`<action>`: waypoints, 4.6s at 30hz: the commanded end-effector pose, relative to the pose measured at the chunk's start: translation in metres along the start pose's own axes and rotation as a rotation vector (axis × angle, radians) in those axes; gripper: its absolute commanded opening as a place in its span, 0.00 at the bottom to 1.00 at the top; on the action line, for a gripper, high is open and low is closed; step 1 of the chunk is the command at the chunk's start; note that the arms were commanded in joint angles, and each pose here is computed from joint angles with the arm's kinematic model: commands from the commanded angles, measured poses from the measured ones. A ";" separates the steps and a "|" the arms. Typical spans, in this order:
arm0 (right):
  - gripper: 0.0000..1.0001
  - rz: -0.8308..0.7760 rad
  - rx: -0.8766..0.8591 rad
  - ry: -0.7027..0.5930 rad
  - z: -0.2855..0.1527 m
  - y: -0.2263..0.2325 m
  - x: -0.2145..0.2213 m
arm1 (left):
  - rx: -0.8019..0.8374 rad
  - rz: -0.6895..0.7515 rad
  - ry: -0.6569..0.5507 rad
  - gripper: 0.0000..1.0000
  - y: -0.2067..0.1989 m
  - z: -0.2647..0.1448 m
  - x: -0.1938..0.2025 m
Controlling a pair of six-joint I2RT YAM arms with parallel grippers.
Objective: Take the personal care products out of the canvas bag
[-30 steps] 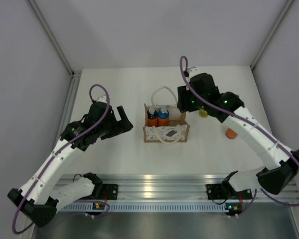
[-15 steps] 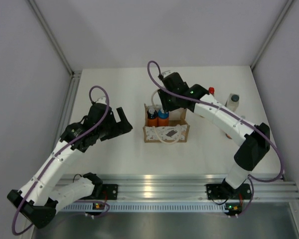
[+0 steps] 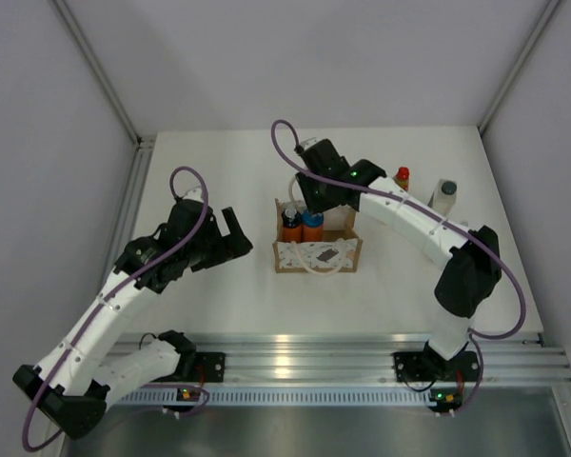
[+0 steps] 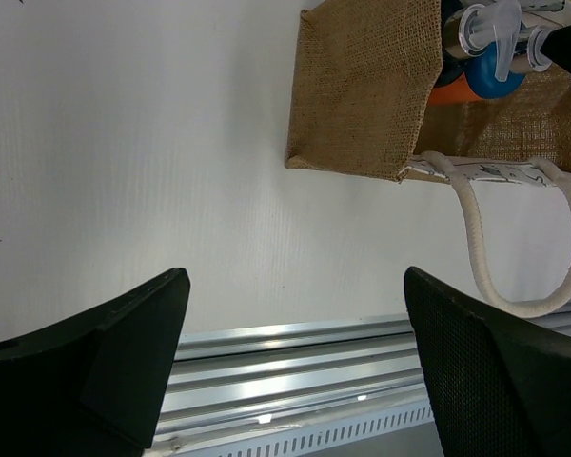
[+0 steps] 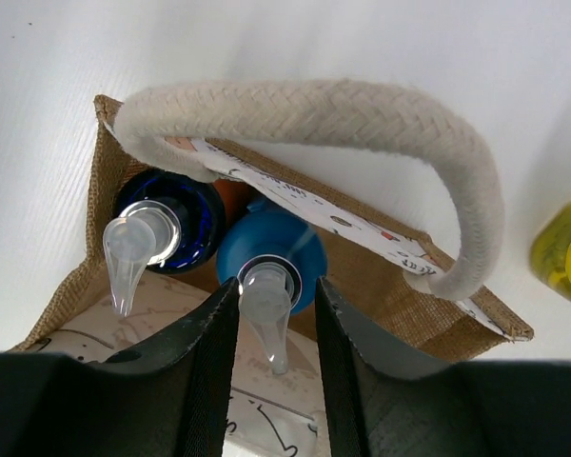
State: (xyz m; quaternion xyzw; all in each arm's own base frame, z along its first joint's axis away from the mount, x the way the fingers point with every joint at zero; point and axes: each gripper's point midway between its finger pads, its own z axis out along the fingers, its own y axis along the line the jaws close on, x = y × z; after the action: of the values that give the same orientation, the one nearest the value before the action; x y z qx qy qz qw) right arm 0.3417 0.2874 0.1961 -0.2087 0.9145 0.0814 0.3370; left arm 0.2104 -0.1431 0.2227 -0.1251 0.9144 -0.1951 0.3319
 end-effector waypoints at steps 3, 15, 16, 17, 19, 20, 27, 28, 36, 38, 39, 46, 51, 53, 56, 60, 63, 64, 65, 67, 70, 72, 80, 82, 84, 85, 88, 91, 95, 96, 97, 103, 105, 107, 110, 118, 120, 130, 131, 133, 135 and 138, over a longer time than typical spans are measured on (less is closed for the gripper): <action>0.31 -0.016 -0.020 -0.060 -0.003 0.012 -0.020 | 0.041 0.002 -0.037 0.98 -0.007 -0.003 -0.007; 0.22 -0.017 -0.017 -0.039 0.000 0.014 -0.011 | 0.040 0.011 -0.039 0.99 -0.007 -0.003 -0.007; 0.22 -0.020 -0.014 -0.033 0.002 0.014 -0.008 | 0.041 0.014 -0.038 0.99 -0.007 -0.003 -0.007; 0.22 -0.019 -0.011 -0.029 0.003 0.014 -0.006 | 0.041 0.014 -0.038 0.98 -0.007 -0.003 -0.007; 0.20 -0.021 -0.008 -0.024 0.004 0.014 -0.004 | 0.041 0.015 -0.038 0.99 -0.007 -0.003 -0.007; 0.17 -0.022 -0.009 -0.024 0.003 0.015 -0.003 | 0.042 0.017 -0.039 0.98 -0.007 -0.003 -0.007; 0.00 -0.015 -0.021 -0.045 -0.004 0.019 -0.009 | 0.041 0.019 -0.038 0.99 -0.007 -0.003 -0.008; 0.00 -0.014 -0.025 -0.054 -0.007 0.021 -0.012 | 0.042 0.020 -0.037 0.98 -0.008 -0.003 -0.008; 0.00 0.001 -0.021 -0.136 -0.045 0.017 -0.042 | 0.040 0.023 -0.035 0.98 -0.008 -0.002 -0.008; 0.00 0.004 -0.023 -0.150 -0.053 0.017 -0.049 | 0.038 0.021 -0.037 0.99 -0.008 -0.002 -0.008; 0.00 0.005 -0.023 -0.146 -0.057 0.016 -0.049 | 0.038 0.022 -0.036 0.98 -0.008 -0.002 -0.008; 0.00 0.021 -0.017 -0.193 -0.093 0.012 -0.065 | 0.035 0.018 -0.041 0.99 -0.007 -0.002 -0.008; 0.00 0.027 -0.012 -0.210 -0.117 0.006 -0.071 | 0.034 0.016 -0.038 0.99 -0.007 -0.001 -0.008; 0.00 0.029 -0.009 -0.219 -0.129 0.003 -0.074 | 0.032 0.013 -0.038 0.99 -0.006 -0.001 -0.008; 0.00 0.038 0.003 -0.239 -0.143 -0.003 -0.077 | 0.032 0.013 -0.034 0.98 -0.007 0.000 -0.007; 0.00 0.054 0.012 -0.264 -0.160 -0.008 -0.082 | 0.033 0.012 -0.036 0.98 -0.007 -0.001 -0.008; 0.00 0.060 0.012 -0.278 -0.173 -0.012 -0.084 | 0.031 0.013 -0.037 0.98 -0.006 0.000 -0.008; 0.00 0.067 0.008 -0.294 -0.181 -0.012 -0.087 | 0.032 0.013 -0.038 0.98 -0.006 -0.001 -0.008; 0.00 0.073 0.010 -0.302 -0.186 -0.014 -0.087 | 0.032 0.013 -0.038 0.99 -0.006 -0.001 -0.008; 0.00 0.080 0.019 -0.318 -0.195 -0.018 -0.088 | 0.030 0.011 -0.035 0.99 -0.005 0.000 -0.007; 0.00 0.099 0.038 -0.347 -0.210 -0.028 -0.090 | 0.032 0.009 -0.031 0.99 -0.006 0.000 -0.005; 0.00 0.109 0.047 -0.370 -0.220 -0.033 -0.092 | 0.031 0.009 -0.028 0.98 -0.005 0.001 -0.005; 0.00 0.155 0.140 -0.388 -0.240 -0.072 -0.082 | 0.037 0.009 -0.031 0.98 -0.007 -0.001 -0.006; 0.00 0.173 0.184 -0.371 -0.236 -0.086 -0.077 | 0.037 0.009 -0.031 0.99 -0.007 -0.001 -0.006; 0.00 0.200 0.214 -0.370 -0.237 -0.097 -0.071 | 0.037 0.008 -0.034 0.99 -0.007 -0.001 -0.007; 0.00 0.212 0.218 -0.383 -0.241 -0.101 -0.070 | 0.037 0.010 -0.031 0.98 -0.007 -0.001 -0.006; 0.00 0.248 0.247 -0.391 -0.241 -0.116 -0.064 | 0.038 0.009 -0.028 0.98 -0.007 -0.001 -0.006; 0.00 0.282 0.282 -0.383 -0.228 -0.130 -0.056 | 0.039 0.008 -0.031 0.99 -0.007 -0.001 -0.006; 0.00 0.343 0.321 -0.400 -0.217 -0.151 -0.042 | 0.041 0.010 -0.036 0.98 -0.007 -0.002 -0.006; 0.00 0.365 0.343 -0.370 -0.205 -0.160 -0.030 | 0.041 0.010 -0.035 0.98 -0.007 -0.002 -0.006; 0.00 0.382 0.337 -0.399 -0.206 -0.163 -0.032 | 0.042 0.011 -0.033 0.99 -0.007 -0.003 -0.005; 0.00 0.424 0.383 -0.356 -0.175 -0.188 -0.003 | 0.050 0.008 -0.034 0.99 -0.005 -0.005 -0.003; 0.00 0.434 0.392 -0.342 -0.160 -0.194 0.006 | 0.054 0.007 -0.031 0.98 -0.005 -0.005 -0.002; 0.00 0.446 0.407 -0.328 -0.147 -0.200 0.016 | 0.060 0.013 -0.023 0.98 -0.006 -0.005 0.000; 0.00 0.459 0.423 -0.326 -0.137 -0.207 0.023 | 0.068 0.018 -0.020 0.98 -0.007 -0.006 0.000; 0.00 0.474 0.446 -0.270 -0.098 -0.217 0.051 | 0.093 0.089 -0.055 0.99 -0.015 -0.016 -0.014; 0.00 0.476 0.448 -0.246 -0.091 -0.217 0.060 | 0.080 0.113 -0.063 0.99 -0.017 -0.020 -0.021; 0.39 0.476 0.436 -0.213 -0.081 -0.214 0.071 | 0.069 0.234 -0.092 0.99 -0.046 -0.029 -0.062; 0.42 0.477 0.432 -0.217 -0.083 -0.214 0.070 | 0.060 0.239 -0.098 0.99 -0.048 -0.028 -0.065; 0.46 0.481 0.429 -0.231 -0.090 -0.213 0.068 | 0.030 0.265 -0.078 0.98 -0.050 -0.021 -0.065; 0.48 0.481 0.427 -0.233 -0.099 -0.211 0.066 | -0.003 0.276 -0.106 0.99 -0.054 -0.021 -0.075; 0.50 0.474 0.429 -0.250 -0.116 -0.211 0.057 | -0.032 0.318 -0.093 0.99 -0.066 -0.017 -0.071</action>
State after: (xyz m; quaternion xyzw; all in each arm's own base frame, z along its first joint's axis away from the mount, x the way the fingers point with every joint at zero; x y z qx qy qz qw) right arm 0.3230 0.0483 0.1984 0.0813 0.9110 -0.0307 0.4032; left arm 0.2577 -0.1718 0.2967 -0.0061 0.9085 -0.1534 0.3886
